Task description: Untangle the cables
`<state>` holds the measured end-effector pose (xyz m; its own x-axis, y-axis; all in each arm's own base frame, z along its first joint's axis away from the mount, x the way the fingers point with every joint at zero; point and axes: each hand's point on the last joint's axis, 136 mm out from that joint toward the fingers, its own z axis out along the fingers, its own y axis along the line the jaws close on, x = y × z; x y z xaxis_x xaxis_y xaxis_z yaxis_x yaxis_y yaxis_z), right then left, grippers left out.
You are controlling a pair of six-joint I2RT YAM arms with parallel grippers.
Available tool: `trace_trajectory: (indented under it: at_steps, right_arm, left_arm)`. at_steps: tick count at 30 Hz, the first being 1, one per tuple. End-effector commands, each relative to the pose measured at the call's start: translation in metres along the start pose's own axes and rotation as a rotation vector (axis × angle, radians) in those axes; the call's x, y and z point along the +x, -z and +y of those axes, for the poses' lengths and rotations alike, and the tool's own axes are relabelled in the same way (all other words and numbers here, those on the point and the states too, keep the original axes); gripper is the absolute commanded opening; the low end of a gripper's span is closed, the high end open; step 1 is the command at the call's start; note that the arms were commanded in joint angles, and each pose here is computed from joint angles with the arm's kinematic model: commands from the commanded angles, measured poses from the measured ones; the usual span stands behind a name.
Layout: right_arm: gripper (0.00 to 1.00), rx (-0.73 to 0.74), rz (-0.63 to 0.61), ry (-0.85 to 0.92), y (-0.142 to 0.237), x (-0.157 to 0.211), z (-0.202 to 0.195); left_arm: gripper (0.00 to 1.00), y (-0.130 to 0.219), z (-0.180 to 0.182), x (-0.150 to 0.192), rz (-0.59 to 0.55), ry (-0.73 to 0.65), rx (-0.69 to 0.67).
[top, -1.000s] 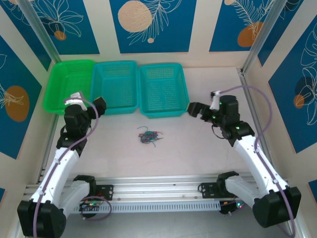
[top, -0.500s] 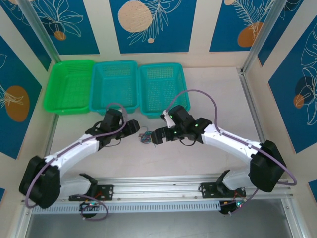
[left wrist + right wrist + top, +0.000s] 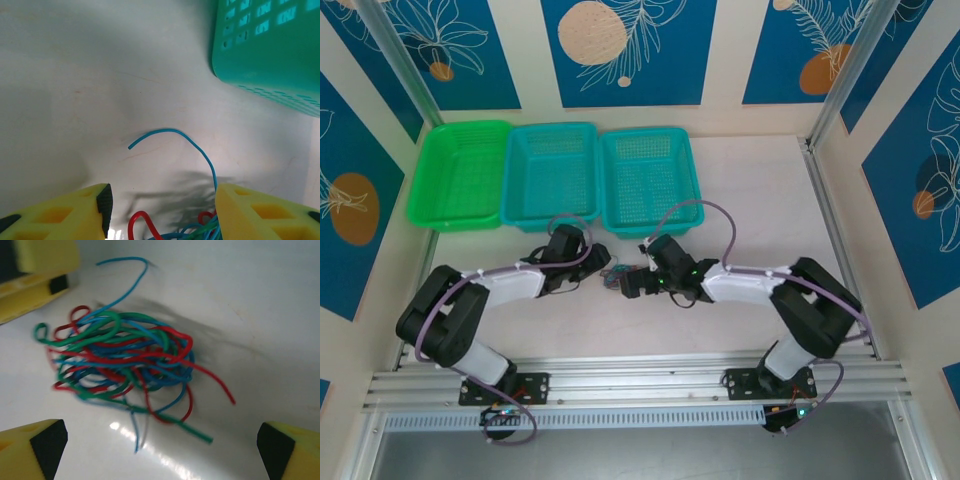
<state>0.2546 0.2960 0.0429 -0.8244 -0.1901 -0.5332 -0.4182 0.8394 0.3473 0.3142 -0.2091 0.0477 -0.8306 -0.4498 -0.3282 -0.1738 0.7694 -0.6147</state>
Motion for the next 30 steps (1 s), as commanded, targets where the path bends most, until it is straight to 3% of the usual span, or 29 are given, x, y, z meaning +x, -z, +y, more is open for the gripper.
trace_trajectory:
  at_steps: [1,4,6,10,18,26,30]
  right_arm:
    - [0.99,0.029,-0.104,0.018,-0.019,-0.025,0.012]
    - [1.00,0.007,-0.071,0.032,-0.039,-0.013,0.018]
    - [0.91,-0.001,-0.054,0.035,-0.048,-0.004,0.019]
    - [0.55,0.005,-0.013,0.045,-0.056,0.010,0.015]
    - [0.02,-0.080,0.012,0.143,-0.037,0.026,0.023]
    - [0.00,-0.164,-0.151,0.323,0.006,0.031,0.028]
    - [0.00,-0.182,-0.185,0.358,0.012,0.030,0.035]
  left_arm:
    - [0.57,0.008,0.001,-0.005,-0.046,-0.006,-0.010]
    - [0.58,0.020,0.005,-0.007,-0.070,-0.034,-0.032]
    - [0.59,0.029,0.007,-0.010,-0.092,-0.049,-0.044]
    - [0.63,0.051,0.011,-0.016,-0.140,-0.066,-0.071]
    - [0.72,0.092,0.018,-0.022,-0.214,-0.031,-0.081]
    - [0.80,0.095,0.012,-0.004,-0.134,-0.004,-0.005]
    - [0.83,0.070,-0.022,0.021,0.036,0.029,0.211]
